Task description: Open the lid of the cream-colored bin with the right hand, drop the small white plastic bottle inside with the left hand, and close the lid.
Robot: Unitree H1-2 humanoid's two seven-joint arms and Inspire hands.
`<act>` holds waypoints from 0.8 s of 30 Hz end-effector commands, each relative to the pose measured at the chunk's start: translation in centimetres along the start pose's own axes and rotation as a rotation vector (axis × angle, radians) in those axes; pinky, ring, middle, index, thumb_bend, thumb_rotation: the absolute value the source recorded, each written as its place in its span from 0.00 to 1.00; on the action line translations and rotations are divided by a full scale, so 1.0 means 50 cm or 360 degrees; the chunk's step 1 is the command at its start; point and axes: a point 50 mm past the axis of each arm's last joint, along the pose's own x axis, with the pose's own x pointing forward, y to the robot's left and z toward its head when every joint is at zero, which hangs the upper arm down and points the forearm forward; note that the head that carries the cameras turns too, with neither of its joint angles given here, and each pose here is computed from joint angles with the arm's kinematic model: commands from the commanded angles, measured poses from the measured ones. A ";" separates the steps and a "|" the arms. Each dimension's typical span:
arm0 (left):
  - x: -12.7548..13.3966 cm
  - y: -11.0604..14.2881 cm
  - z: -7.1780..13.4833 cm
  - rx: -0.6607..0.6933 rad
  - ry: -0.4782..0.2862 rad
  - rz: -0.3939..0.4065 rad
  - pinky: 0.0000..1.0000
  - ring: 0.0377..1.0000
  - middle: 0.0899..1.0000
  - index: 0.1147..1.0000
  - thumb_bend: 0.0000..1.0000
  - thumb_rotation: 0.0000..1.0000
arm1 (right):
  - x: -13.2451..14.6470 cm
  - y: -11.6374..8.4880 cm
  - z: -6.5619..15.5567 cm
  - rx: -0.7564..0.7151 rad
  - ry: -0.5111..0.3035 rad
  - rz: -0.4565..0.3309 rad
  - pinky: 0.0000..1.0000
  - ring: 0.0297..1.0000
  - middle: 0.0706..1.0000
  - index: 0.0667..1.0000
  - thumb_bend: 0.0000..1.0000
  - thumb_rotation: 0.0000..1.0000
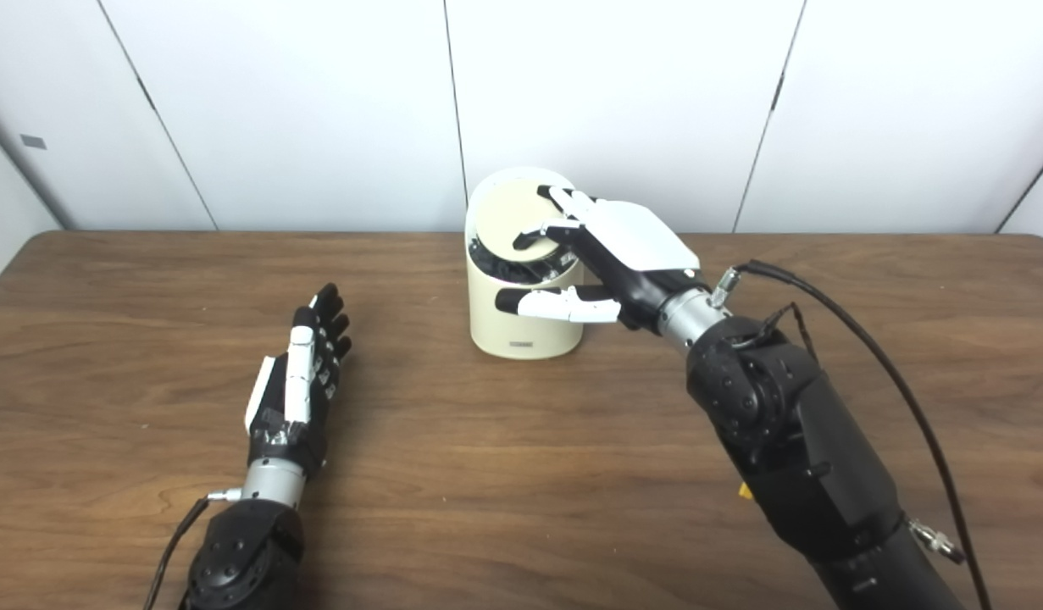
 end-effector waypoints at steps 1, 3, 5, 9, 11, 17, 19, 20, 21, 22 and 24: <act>0.017 -0.009 0.038 -0.0006 -0.0140 -0.0032 1.00 1.00 1.00 1.00 0.55 1.00 | 0.003 -0.010 -0.004 -0.0057 -0.0005 0.0031 1.00 1.00 1.00 0.70 0.64 1.00; 0.017 -0.009 0.038 -0.0003 -0.0143 -0.0029 1.00 1.00 1.00 1.00 0.55 1.00 | 0.002 -0.011 -0.006 -0.0056 -0.0003 0.0032 1.00 1.00 1.00 0.70 0.64 1.00; 0.017 -0.010 0.039 -0.0007 -0.0140 -0.0026 1.00 1.00 1.00 1.00 0.55 1.00 | 0.002 -0.011 -0.007 -0.0062 0.0003 0.0036 1.00 1.00 1.00 0.71 0.64 1.00; 0.017 -0.013 0.042 -0.0014 -0.0144 -0.0028 1.00 1.00 1.00 1.00 0.55 1.00 | 0.001 -0.010 -0.008 -0.0077 0.0010 0.0053 1.00 1.00 1.00 0.72 0.66 1.00; 0.017 -0.014 0.042 -0.0018 -0.0147 -0.0028 1.00 1.00 1.00 1.00 0.55 1.00 | 0.000 -0.009 -0.009 -0.0082 0.0014 0.0063 1.00 1.00 1.00 0.72 0.66 1.00; 0.018 -0.014 0.040 -0.0021 -0.0157 -0.0044 1.00 1.00 1.00 1.00 0.56 1.00 | -0.003 -0.006 -0.007 -0.0080 0.0026 0.0073 1.00 1.00 1.00 0.73 0.66 1.00; 0.018 -0.015 0.040 -0.0021 -0.0155 -0.0044 1.00 1.00 1.00 1.00 0.56 1.00 | -0.004 -0.009 -0.006 -0.0047 0.0022 0.0064 1.00 1.00 1.00 0.74 0.67 1.00; 0.018 -0.015 0.041 -0.0021 -0.0157 -0.0044 1.00 1.00 1.00 1.00 0.56 1.00 | -0.005 -0.012 -0.005 -0.0033 0.0021 0.0055 1.00 1.00 1.00 0.75 0.68 1.00; 0.019 -0.014 0.041 -0.0020 -0.0159 -0.0045 1.00 1.00 1.00 1.00 0.55 1.00 | -0.005 -0.016 -0.002 -0.0022 0.0021 0.0043 1.00 1.00 1.00 0.77 0.69 1.00; 0.019 -0.014 0.041 -0.0023 -0.0158 -0.0047 1.00 1.00 1.00 1.00 0.55 1.00 | -0.005 -0.023 0.001 -0.0015 0.0019 0.0027 1.00 1.00 1.00 0.79 0.70 1.00; 0.019 -0.014 0.040 -0.0026 -0.0151 -0.0045 1.00 1.00 1.00 1.00 0.55 1.00 | -0.006 -0.036 0.009 -0.0006 0.0002 -0.0015 1.00 1.00 1.00 0.81 0.69 1.00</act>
